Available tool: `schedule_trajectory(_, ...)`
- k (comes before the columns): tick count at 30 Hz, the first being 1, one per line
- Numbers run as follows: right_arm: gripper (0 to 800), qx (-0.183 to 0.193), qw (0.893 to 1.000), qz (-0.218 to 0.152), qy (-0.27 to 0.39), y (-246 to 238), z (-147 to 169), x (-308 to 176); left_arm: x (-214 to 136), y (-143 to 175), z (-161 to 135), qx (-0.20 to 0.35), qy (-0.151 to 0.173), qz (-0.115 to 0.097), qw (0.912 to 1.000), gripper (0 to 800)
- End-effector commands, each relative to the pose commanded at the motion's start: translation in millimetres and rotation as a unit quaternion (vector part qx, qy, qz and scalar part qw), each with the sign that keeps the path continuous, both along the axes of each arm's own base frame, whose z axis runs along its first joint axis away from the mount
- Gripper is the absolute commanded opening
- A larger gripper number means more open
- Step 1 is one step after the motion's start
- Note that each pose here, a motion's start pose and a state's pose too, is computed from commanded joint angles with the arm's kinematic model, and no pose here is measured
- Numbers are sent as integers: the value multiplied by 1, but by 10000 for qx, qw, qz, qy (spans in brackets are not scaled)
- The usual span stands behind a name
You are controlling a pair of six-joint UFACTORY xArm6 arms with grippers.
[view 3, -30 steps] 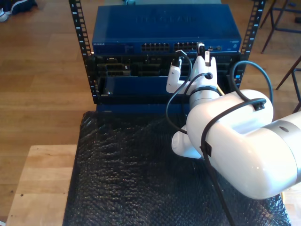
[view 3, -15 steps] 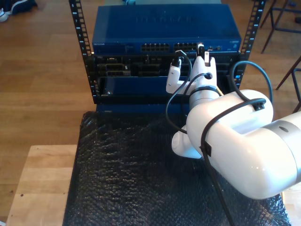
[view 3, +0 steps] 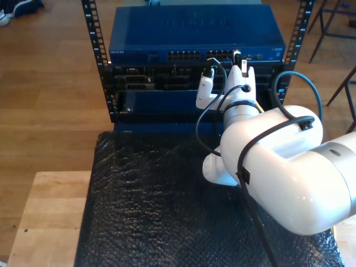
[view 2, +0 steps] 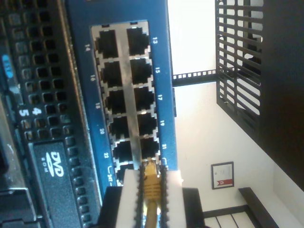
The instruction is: Grab the cable and plug it in
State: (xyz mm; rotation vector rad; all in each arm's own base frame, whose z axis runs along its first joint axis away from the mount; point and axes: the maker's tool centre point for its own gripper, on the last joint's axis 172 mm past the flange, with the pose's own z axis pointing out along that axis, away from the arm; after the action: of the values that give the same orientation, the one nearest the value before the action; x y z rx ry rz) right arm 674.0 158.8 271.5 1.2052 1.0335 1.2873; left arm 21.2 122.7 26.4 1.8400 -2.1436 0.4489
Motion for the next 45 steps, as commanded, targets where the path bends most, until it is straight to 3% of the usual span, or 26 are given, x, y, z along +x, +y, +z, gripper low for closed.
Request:
schedule_trajectory(11,0,6,10000,-14,20,-2,-2,0,0,0,0,0,0,0,10000,800)
schedule_trajectory(15,172,-16,10000,-5,68,-3,-6,-2,0,0,0,0,0,0,10000,800)
schedule_trajectory(21,253,-35,9998,25,189,-4,-6,-8,0,0,0,0,0,0,10000,800)
schedule_trajectory(34,266,18,9984,123,548,-5,0,-14,0,1,0,8,-1,0,10000,800)
schedule_trajectory(45,335,226,9934,291,1090,-2,-3,-17,0,0,0,0,0,0,10000,800)
